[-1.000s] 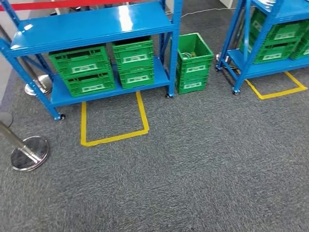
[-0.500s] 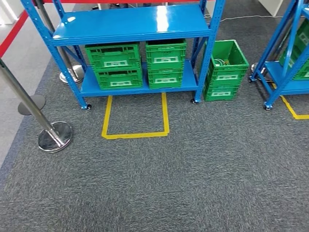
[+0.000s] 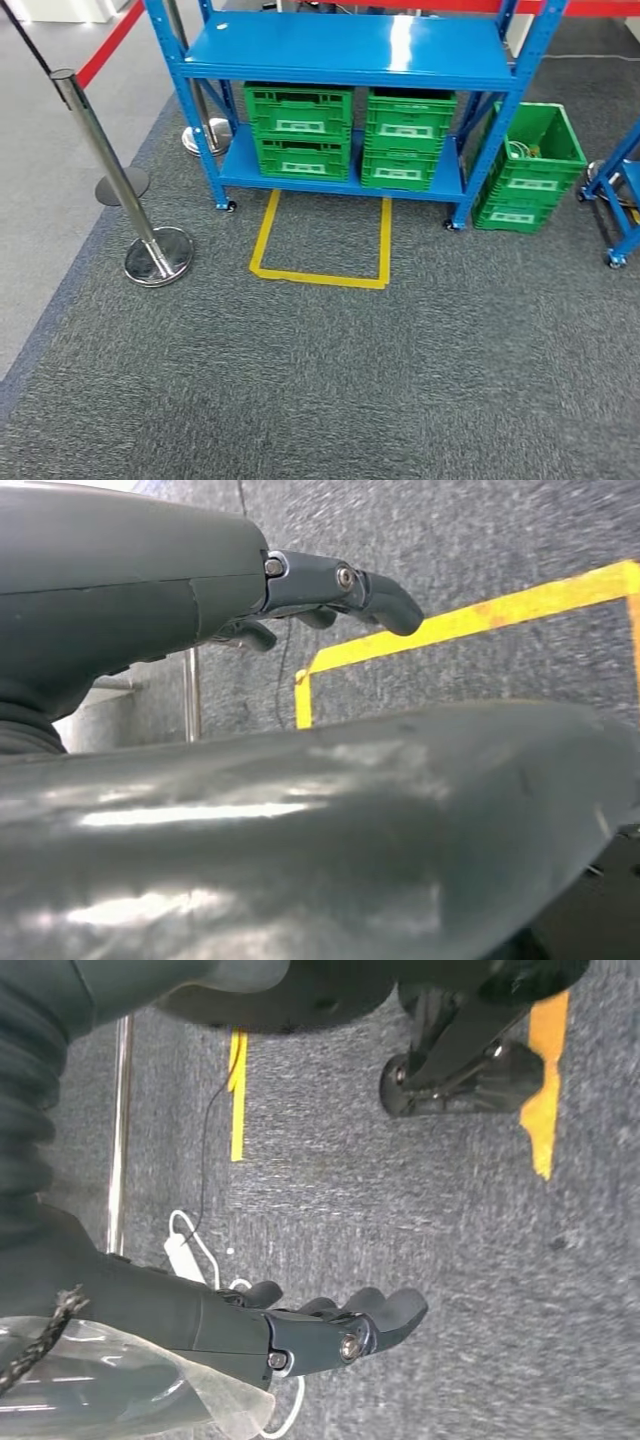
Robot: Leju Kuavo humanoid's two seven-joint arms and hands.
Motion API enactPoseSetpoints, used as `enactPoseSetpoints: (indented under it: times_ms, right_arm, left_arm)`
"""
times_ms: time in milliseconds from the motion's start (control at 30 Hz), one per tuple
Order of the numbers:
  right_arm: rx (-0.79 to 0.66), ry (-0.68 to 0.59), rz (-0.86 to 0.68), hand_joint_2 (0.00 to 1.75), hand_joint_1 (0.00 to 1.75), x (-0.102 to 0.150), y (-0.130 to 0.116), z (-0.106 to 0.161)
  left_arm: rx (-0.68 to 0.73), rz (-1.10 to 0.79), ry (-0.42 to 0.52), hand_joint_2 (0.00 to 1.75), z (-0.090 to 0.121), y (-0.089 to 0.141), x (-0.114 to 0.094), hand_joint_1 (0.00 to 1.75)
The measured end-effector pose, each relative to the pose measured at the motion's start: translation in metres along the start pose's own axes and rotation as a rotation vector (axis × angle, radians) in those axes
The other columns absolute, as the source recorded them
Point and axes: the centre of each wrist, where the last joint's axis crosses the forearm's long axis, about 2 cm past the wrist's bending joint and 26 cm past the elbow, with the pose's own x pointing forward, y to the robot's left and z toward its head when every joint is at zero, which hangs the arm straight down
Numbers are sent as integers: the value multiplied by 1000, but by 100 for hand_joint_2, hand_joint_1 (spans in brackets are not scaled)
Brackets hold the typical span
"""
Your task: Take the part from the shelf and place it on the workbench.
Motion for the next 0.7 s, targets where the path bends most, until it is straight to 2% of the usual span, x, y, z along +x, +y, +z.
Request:
enactPoseSetpoints:
  times_ms: [33,367,500,700]
  right_arm:
    - [0,-2,-1,0,0,1,0,0]
    - [10,-1,-30,0,0,-1,0,0]
    - [-1,-2,-21,175,0,-1,0,0]
    - [-19,13,50,175,0,0,-1,0]
  left_arm:
    - [0,-1,0,0,0,0,0,0]
    - [3,5,-4,0,0,0,2,0]
    - [6,11,-3,0,0,1,2,0]
    - [9,1,-10,0,0,1,2,0]
